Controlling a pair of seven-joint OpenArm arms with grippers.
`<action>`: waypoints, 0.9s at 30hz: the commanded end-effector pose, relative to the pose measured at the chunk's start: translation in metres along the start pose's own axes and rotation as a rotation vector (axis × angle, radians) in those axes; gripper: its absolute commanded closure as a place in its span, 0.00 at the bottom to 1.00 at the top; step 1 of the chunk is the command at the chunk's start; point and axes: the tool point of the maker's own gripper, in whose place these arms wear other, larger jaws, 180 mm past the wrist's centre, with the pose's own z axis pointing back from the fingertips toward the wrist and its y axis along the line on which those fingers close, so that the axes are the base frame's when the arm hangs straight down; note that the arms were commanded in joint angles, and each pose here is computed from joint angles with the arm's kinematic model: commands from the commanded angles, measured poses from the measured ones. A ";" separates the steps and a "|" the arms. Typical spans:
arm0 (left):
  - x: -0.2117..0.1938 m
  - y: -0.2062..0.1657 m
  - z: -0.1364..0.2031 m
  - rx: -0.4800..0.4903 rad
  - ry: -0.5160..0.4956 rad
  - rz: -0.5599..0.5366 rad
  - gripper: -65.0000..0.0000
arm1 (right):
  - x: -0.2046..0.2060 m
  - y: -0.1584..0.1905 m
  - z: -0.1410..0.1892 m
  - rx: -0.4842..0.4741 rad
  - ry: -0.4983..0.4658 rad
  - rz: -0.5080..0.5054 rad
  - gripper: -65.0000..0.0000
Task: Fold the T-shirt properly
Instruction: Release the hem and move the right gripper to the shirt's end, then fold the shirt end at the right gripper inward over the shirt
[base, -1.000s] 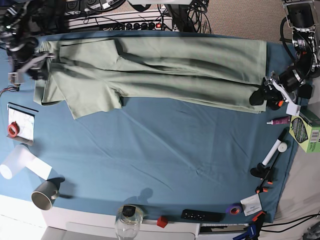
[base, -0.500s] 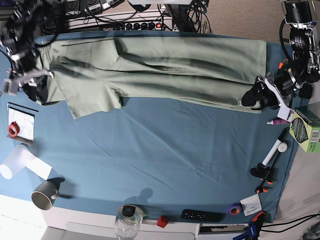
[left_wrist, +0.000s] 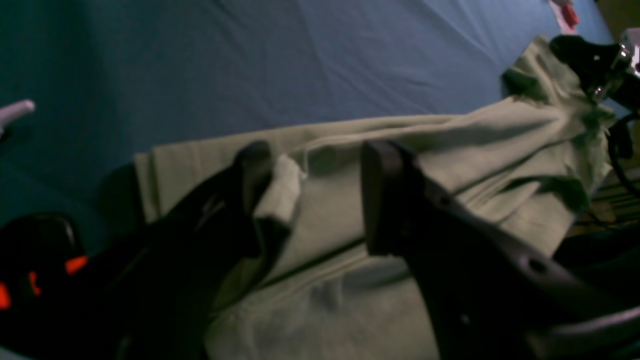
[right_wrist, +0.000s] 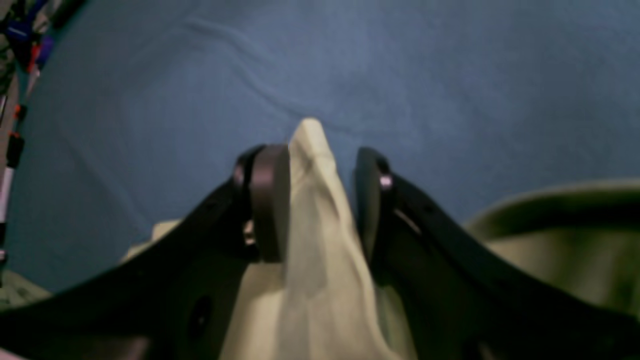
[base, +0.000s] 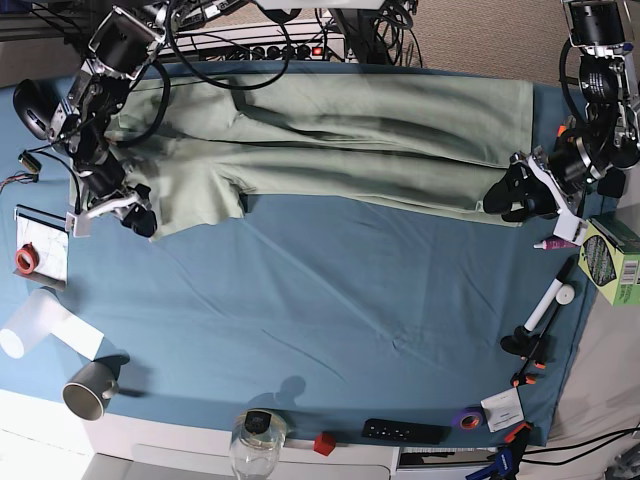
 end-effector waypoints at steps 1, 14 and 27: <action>0.019 -0.002 0.005 -0.012 -0.050 -0.030 0.54 | 0.016 0.002 0.001 0.009 -0.032 0.022 0.70; 0.015 -0.002 0.005 -0.011 -0.044 -0.025 0.54 | 0.036 0.073 0.037 0.263 -0.059 0.132 1.00; 0.014 -0.003 0.005 -0.012 -0.048 -0.019 0.54 | -0.022 0.124 0.112 0.288 -0.019 0.270 1.00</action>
